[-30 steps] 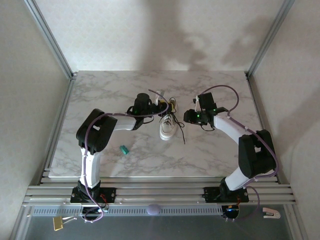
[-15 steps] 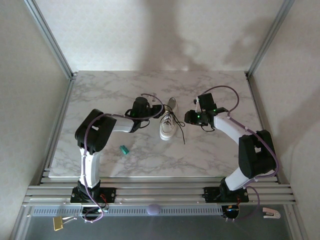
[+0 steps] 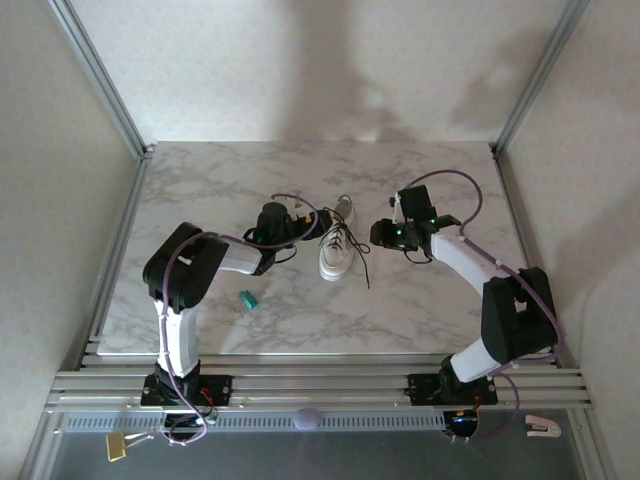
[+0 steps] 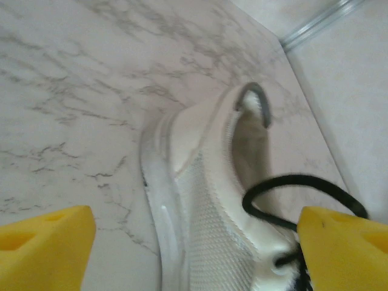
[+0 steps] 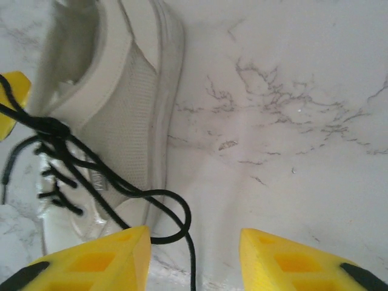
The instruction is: Tie the shoes
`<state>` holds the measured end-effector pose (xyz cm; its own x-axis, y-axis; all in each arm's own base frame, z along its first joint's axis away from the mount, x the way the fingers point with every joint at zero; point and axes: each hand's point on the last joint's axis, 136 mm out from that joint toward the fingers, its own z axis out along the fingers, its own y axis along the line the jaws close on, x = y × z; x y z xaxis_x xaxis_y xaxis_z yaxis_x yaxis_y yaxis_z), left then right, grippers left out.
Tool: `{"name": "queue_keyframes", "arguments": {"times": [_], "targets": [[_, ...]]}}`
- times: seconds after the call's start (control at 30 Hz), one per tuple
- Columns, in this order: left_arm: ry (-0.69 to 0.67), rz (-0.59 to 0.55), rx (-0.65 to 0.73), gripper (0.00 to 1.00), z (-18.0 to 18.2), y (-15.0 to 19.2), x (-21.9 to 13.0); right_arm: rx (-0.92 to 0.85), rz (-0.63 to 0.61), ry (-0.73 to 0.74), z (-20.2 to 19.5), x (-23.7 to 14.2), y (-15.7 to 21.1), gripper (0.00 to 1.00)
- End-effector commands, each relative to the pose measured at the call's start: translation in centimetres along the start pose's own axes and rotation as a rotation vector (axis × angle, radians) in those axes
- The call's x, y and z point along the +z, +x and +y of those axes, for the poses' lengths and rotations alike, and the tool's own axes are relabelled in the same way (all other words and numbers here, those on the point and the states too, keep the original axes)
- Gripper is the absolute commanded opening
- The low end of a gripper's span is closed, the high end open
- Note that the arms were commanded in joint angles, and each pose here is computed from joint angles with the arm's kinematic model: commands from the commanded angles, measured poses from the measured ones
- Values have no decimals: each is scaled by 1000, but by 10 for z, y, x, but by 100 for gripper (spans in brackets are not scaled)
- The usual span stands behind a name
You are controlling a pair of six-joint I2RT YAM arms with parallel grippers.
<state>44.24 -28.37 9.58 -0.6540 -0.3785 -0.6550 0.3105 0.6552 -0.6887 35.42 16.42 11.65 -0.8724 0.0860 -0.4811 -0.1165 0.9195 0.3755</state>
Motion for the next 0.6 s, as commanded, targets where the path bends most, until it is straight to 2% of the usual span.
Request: {"name": "queue_keyframes", "arguments": {"times": [0.0,0.07,0.17,0.2,0.3,0.37,0.5,0.57], "targets": [[98,-146,60,100,-44,-49,-32,-18,-128,-13,9,-33,-19,53],[99,-186,98,100,-53,-57,-49,-16,-213,-17,12,-52,-30,66],[77,-242,156,100,-58,-65,-78,-7,-336,-10,11,-76,-41,77],[61,-265,179,100,-58,-68,-89,-5,-377,0,9,-85,-43,80],[-42,-364,231,100,-45,-81,-127,17,-497,85,-9,-106,-48,98],[-159,-456,256,100,-29,-94,-160,40,-574,189,-30,-118,-51,99],[-497,-667,321,100,12,-122,-241,52,-720,432,-78,-134,-50,98],[-607,-715,339,100,31,-128,-272,-11,-765,474,-87,-136,-53,98]]}}
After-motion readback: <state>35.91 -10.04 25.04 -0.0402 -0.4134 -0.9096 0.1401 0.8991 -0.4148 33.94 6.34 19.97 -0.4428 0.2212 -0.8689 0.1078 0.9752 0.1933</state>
